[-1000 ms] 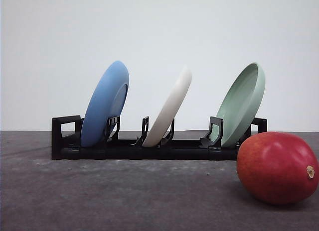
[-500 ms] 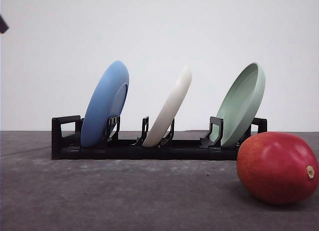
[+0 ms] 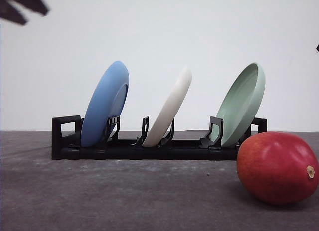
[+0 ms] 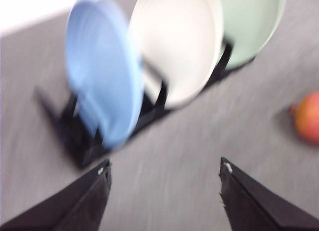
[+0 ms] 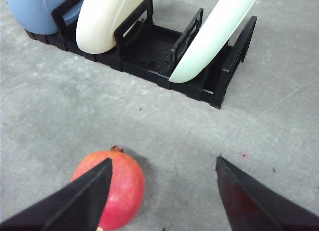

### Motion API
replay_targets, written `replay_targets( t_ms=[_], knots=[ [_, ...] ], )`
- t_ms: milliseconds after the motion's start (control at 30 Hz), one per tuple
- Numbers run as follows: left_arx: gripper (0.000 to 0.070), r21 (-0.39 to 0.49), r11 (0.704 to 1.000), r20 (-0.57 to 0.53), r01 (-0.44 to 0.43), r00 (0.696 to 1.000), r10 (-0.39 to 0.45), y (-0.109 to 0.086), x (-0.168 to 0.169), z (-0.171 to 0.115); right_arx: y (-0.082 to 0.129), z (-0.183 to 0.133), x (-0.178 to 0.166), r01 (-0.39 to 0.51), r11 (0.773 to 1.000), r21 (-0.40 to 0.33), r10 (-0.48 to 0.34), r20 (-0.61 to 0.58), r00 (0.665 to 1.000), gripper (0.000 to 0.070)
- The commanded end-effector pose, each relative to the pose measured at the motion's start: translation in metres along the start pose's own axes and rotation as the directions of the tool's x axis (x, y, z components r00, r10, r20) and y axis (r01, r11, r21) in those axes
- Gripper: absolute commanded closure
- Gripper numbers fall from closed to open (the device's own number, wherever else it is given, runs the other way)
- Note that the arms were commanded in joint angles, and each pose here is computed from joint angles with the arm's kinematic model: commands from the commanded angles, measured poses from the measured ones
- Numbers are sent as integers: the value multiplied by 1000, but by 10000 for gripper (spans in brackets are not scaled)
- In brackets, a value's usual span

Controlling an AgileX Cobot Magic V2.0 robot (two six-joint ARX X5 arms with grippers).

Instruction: Place pomegranate in white plate

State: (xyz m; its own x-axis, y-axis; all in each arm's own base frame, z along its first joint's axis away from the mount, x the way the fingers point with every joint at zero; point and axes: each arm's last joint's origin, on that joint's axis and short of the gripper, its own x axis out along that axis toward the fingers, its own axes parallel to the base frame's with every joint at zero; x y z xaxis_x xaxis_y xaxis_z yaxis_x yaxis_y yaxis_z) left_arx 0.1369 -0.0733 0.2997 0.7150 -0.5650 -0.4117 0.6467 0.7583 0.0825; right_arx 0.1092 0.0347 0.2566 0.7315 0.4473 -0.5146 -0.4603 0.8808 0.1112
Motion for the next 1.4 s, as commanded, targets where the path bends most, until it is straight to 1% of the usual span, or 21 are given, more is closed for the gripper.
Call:
replay_targets(
  t_ms=[0,167,233,333,433,667,733,867,933,1033,1100,1200,1367],
  knots=[
    [313,40,999,61,16,998,-19,-1,6,11,1,5,-3,-6,1000,-17,6,20,1000,281],
    [310,86,994,140,69,987,-80,-9,36,24,1,5,-3,-6,1000,-17,6,20,1000,281],
    [310,99,992,155,73,984,-87,-14,49,27,1,5,-3,-6,1000,-17,6,20,1000,281],
    [310,114,991,157,65,984,-82,-24,71,29,1,5,-3,-6,1000,-17,6,20,1000,281],
    [310,123,992,149,37,987,-55,-34,93,30,1,5,-3,-6,1000,-17,6,21,1000,281],
    [310,139,990,99,4,995,-18,-58,145,35,1,5,-3,-5,1000,-17,5,21,1000,281],
    [310,132,991,76,1,997,-11,-63,158,36,1,5,-3,-5,1000,-17,5,21,1000,281],
    [311,83,997,42,-1,999,-2,-71,184,39,1,5,-3,-5,1000,-17,5,21,1000,281],
    [311,50,999,25,-16,1000,15,-72,197,40,1,5,-3,-5,1000,-17,5,21,1000,281],
    [311,11,998,2,-63,998,63,-73,213,39,1,5,-3,-4,1000,-17,5,21,1000,281],
    [311,4,997,-12,-79,997,79,-74,224,37,1,5,-3,-5,1000,-17,5,21,1000,281],
    [311,7,997,-18,-81,997,81,-75,236,34,1,5,-3,-4,1000,-17,5,21,1000,281],
    [313,7,997,-23,-82,996,82,-76,244,28,1,5,-3,-5,1000,-17,5,21,1000,281]
  ],
)
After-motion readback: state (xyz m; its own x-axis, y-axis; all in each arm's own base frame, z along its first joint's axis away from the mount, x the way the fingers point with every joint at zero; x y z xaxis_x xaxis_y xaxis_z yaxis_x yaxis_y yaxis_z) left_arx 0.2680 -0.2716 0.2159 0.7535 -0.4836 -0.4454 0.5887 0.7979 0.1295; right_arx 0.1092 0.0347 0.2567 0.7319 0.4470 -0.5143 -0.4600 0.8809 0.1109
